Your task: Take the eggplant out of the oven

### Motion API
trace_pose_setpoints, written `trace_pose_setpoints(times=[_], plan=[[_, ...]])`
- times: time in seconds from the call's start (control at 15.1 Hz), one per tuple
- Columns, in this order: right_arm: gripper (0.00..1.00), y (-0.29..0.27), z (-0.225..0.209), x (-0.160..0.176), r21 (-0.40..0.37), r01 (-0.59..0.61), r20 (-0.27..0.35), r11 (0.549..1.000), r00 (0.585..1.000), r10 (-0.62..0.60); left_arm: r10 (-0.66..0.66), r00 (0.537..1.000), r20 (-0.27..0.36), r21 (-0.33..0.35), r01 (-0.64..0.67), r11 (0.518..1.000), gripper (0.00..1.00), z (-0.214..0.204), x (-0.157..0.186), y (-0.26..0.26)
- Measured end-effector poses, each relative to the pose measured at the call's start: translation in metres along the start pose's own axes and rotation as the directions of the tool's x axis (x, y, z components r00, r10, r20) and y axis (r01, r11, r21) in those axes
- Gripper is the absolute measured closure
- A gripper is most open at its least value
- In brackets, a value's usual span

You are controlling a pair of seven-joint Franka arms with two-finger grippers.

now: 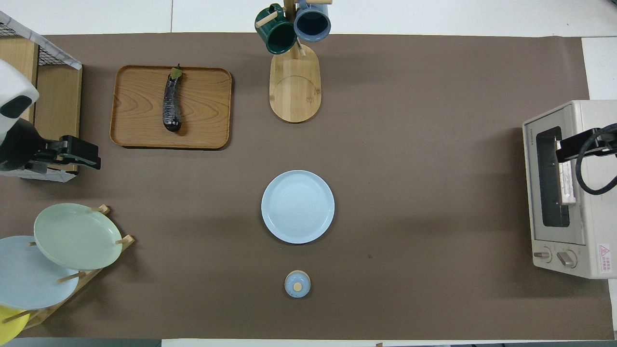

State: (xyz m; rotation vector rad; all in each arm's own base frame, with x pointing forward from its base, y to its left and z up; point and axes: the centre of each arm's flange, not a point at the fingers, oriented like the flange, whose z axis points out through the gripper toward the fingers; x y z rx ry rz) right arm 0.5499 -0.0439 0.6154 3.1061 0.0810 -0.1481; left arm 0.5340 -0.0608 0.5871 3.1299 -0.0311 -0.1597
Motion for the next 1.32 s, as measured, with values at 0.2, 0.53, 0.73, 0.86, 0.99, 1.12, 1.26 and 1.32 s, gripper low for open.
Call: trace_pose_setpoints(times=[0.2,0.53,0.73,0.86,0.99,1.12,1.26,1.32], plan=[[0.00,0.000,0.000,0.000,0.000,0.000,0.000,1.000,1.000,0.000,0.018,1.000,-0.015,0.002,-0.018,1.000,0.00,0.002,-0.004,0.009],[0.00,0.000,0.000,0.000,0.000,0.000,0.000,1.000,1.000,0.000,0.014,0.999,-0.035,0.001,-0.014,1.000,0.00,-0.020,-0.003,0.008],[0.00,0.000,0.000,0.000,0.000,0.000,0.000,1.000,1.000,0.000,0.012,1.000,-0.028,0.001,-0.012,1.000,0.00,-0.020,-0.003,0.007],[0.00,0.000,0.000,0.000,0.000,0.000,0.000,1.000,1.000,0.000,0.014,1.000,-0.025,0.002,-0.014,1.000,0.00,-0.018,-0.002,0.007],[0.00,0.000,0.000,0.000,0.000,0.000,0.000,1.000,1.000,0.000,0.015,1.000,-0.024,0.002,-0.015,1.000,0.00,-0.018,-0.002,0.008],[0.00,0.000,0.000,0.000,0.000,0.000,0.000,1.000,1.000,0.000,0.015,1.000,-0.024,0.001,-0.015,1.000,0.00,-0.018,-0.002,0.008],[0.00,0.000,0.000,0.000,0.000,0.000,0.000,1.000,1.000,0.000,0.014,1.000,-0.024,0.000,-0.014,1.000,0.00,-0.018,-0.002,0.008],[0.00,0.000,0.000,0.000,0.000,0.000,0.000,1.000,1.000,0.000,0.013,1.000,-0.024,0.000,-0.013,1.000,0.00,-0.018,-0.002,0.007]])
